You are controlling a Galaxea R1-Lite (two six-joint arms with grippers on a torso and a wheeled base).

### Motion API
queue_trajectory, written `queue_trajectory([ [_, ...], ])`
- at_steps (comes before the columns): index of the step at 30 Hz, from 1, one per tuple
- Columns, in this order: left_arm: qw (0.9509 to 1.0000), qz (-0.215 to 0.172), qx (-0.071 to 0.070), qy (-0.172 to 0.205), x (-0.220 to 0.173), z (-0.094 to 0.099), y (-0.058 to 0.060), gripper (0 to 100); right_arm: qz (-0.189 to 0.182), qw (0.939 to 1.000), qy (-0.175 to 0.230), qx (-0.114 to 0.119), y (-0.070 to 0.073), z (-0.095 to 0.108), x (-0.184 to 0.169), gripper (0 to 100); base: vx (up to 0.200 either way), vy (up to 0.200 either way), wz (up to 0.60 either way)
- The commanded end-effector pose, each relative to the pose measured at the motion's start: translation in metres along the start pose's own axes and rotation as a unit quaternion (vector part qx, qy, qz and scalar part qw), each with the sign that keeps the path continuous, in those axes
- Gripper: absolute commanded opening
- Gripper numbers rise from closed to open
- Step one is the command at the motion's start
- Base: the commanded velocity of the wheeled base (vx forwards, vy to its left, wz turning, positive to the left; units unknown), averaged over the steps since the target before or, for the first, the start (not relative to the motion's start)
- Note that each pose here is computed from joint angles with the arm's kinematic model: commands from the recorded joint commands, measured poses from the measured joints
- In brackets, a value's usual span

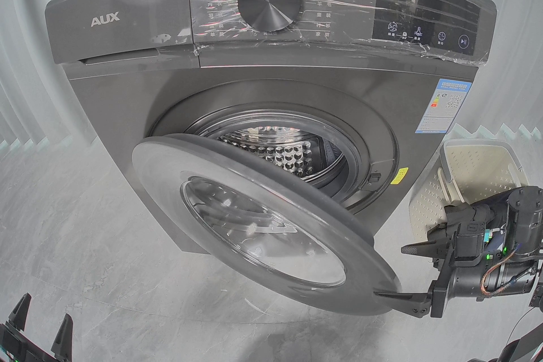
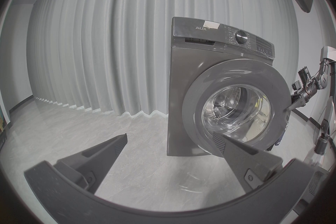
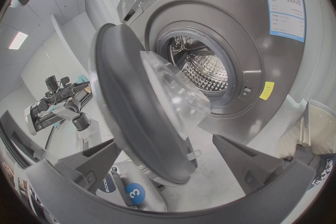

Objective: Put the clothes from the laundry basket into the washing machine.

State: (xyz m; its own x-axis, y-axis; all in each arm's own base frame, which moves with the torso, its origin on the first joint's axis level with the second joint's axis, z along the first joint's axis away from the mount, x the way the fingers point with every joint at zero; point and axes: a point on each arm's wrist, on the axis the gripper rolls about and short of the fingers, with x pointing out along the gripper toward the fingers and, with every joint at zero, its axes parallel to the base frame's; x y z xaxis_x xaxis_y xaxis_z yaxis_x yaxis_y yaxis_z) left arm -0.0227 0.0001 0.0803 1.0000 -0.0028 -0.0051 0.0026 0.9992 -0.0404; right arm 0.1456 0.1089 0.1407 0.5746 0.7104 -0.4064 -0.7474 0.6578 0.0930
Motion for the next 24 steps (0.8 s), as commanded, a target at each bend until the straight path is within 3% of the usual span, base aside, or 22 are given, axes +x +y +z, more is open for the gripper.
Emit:
queue_trajectory([
  [1, 1.0, 0.0, 0.0, 0.001, 0.0, -0.004, 0.0, 100, 0.004, 1.0, 0.008, 0.0, -0.001, 0.001, 0.008, 100, -0.2, 0.0, 0.0],
  [9, 1.0, 0.0, -0.001, 0.001, 0.0, -0.004, 0.0, 100, 0.01, 0.9998, 0.019, 0.001, 0.0, -0.002, 0.011, 100, 0.0, 0.0, 0.0],
  [15, 1.0, 0.0, -0.001, 0.001, 0.0, -0.004, 0.0, 100, 0.044, 0.9989, 0.018, 0.001, 0.011, -0.004, 0.01, 100, 0.0, 0.0, 0.0],
  [24, 1.0, 0.0, -0.001, 0.001, 0.0, -0.004, 0.0, 100, 0.054, 0.9979, -0.034, 0.014, 0.015, 0.005, -0.008, 100, 0.0, 0.0, 0.0],
])
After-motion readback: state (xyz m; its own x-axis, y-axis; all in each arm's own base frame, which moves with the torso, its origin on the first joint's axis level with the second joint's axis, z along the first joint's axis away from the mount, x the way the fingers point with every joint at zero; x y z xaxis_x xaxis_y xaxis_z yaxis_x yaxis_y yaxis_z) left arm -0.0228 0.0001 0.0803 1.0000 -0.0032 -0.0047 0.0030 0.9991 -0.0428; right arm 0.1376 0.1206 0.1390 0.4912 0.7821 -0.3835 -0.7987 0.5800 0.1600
